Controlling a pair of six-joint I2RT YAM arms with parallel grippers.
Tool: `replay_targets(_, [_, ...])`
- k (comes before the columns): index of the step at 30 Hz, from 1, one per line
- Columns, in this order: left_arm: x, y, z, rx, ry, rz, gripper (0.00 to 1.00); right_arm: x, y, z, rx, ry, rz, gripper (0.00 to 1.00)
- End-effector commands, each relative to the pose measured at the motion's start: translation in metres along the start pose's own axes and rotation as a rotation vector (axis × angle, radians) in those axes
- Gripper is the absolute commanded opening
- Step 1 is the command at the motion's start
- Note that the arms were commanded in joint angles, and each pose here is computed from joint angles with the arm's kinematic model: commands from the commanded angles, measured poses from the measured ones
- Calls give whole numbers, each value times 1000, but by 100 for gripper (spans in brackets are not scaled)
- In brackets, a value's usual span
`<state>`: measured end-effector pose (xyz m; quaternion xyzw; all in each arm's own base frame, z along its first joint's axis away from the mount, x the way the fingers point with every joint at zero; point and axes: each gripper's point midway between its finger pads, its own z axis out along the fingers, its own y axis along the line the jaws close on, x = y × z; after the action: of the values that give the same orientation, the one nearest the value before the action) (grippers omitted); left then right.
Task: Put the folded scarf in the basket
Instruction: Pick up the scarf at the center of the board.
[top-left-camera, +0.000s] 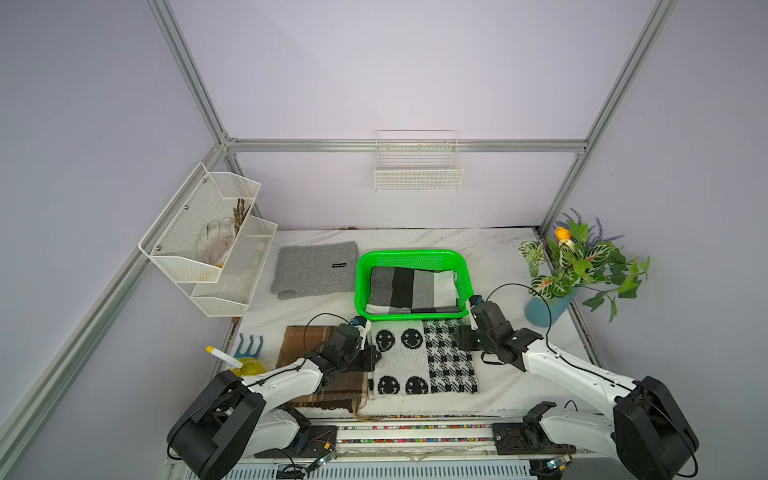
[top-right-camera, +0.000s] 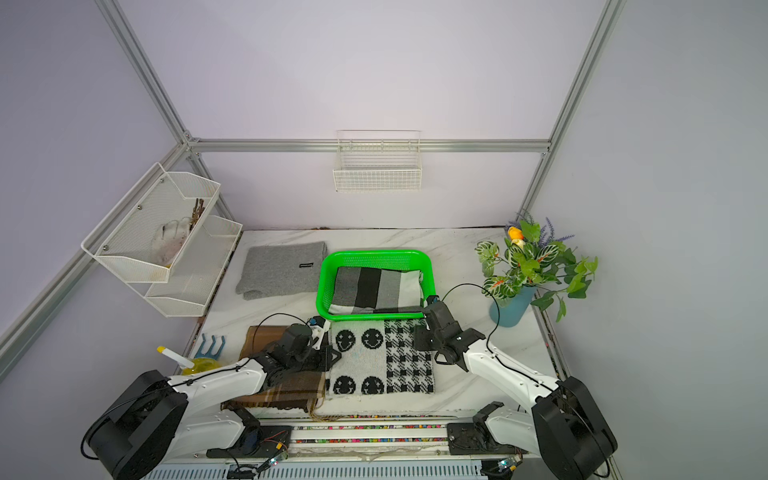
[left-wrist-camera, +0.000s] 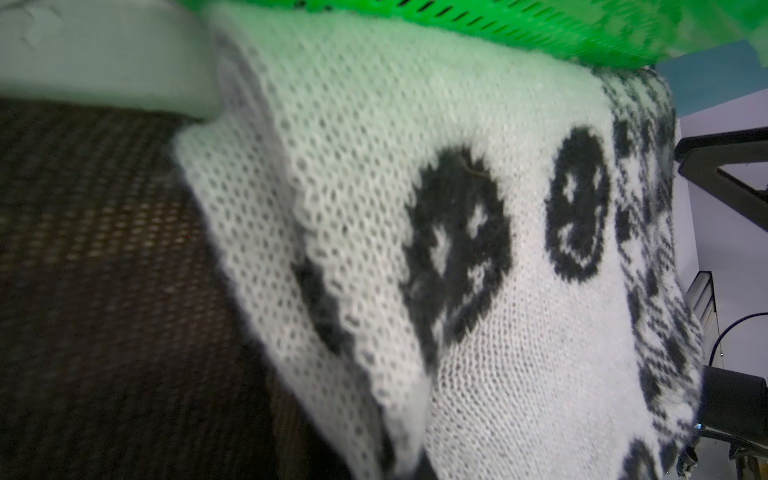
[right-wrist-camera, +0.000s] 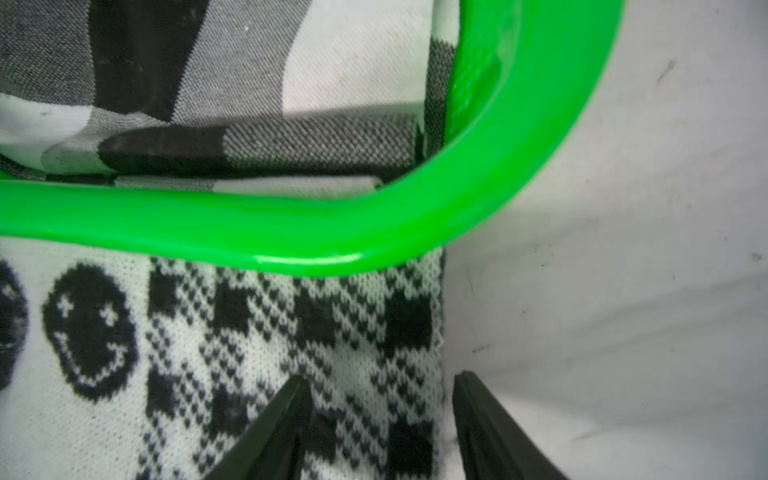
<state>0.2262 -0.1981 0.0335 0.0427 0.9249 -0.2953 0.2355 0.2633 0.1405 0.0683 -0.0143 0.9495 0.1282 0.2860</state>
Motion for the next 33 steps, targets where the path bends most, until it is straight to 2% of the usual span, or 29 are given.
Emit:
replay_targets(1, [5,11,-1,-38,31,33,0,16,-7,0,8,18,48,61])
replay_targets(7, [5,2,-2,5,33,35,3,39,-3,16,-43,93,76,64])
replay_targets(10, [5,0,-2,17,28,30,10,45,8,18,-106,115,75,64])
replay_targets(14, [7,-1,-1,31,33,25,12,51,22,19,-198,136,80,64])
replay_targets(17, [9,-3,3,51,48,20,18,58,28,20,-248,153,79,64])
replay_targets(20, [12,-4,6,62,66,18,19,57,25,19,-234,145,78,64])
replay_targets(22, [13,-4,7,66,68,16,19,52,14,17,-169,111,97,64])
replay_targets(33, [14,-7,7,83,67,14,21,69,38,25,-308,215,81,64])
